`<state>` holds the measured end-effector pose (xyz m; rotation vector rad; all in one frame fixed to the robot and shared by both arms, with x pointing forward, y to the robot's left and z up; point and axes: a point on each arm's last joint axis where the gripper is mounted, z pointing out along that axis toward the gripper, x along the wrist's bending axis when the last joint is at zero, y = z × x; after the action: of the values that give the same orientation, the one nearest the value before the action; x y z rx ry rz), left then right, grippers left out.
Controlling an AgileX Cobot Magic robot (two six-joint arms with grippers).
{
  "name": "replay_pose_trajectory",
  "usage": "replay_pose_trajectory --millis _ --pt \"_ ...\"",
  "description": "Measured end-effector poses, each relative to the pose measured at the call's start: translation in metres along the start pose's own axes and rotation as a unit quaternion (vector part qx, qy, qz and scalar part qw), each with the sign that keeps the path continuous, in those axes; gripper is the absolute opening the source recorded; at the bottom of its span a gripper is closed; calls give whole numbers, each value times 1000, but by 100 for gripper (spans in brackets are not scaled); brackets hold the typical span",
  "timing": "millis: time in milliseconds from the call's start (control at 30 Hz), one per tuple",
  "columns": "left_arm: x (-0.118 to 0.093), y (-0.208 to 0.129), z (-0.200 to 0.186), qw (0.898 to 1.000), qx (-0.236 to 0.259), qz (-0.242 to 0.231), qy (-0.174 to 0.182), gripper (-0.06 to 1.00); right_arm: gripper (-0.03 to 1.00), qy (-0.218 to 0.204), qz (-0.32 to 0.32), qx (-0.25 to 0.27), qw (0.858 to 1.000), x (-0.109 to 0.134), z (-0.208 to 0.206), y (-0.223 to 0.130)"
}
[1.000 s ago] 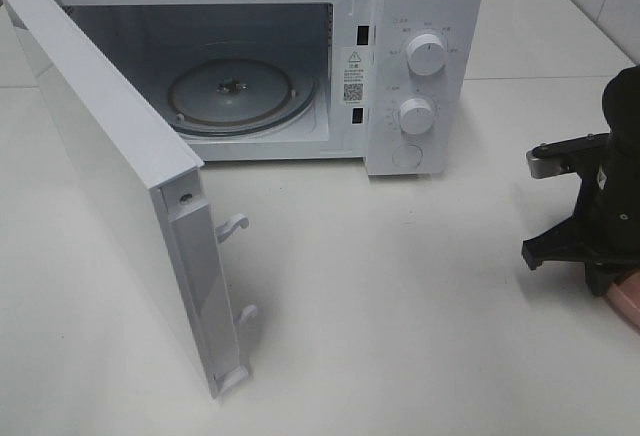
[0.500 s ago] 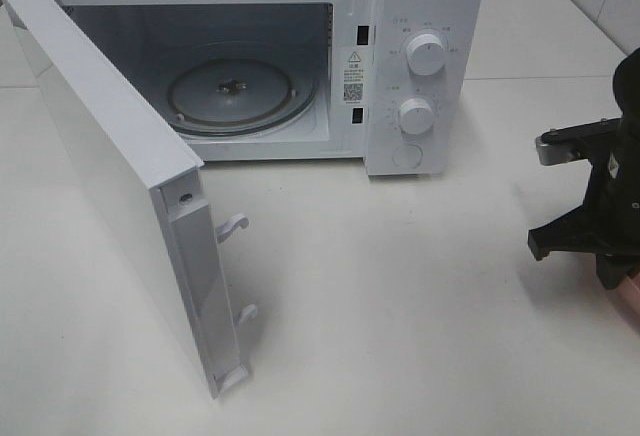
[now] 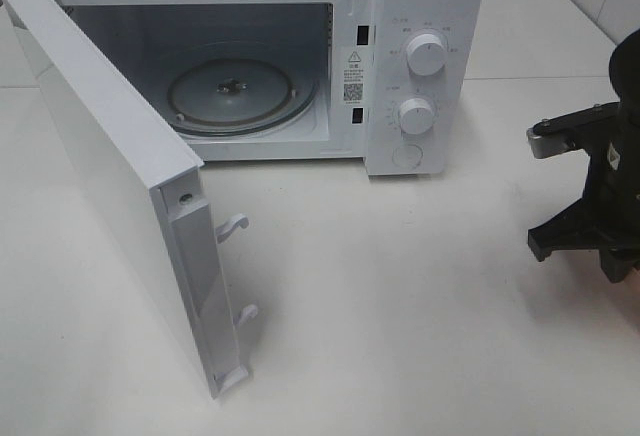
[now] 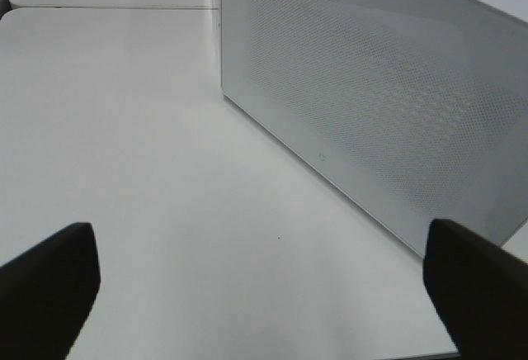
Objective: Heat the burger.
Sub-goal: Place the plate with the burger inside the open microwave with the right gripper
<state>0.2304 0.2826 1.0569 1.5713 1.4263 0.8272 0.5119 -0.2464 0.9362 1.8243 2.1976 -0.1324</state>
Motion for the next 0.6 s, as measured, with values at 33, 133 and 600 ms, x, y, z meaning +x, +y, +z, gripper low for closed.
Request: replay_pose_trajectory --millis 33,133,600 --pt "0 0 0 1000 0 0 0 99 2 -6 -10 2 1000 3 -2 -1" --pt "0 0 0 1000 0 0 0 99 2 -15 -18 5 1000 6 -3 -2" --pt "0 0 0 1000 0 1 0 99 3 -37 -67 30 997 26 -9 -13"
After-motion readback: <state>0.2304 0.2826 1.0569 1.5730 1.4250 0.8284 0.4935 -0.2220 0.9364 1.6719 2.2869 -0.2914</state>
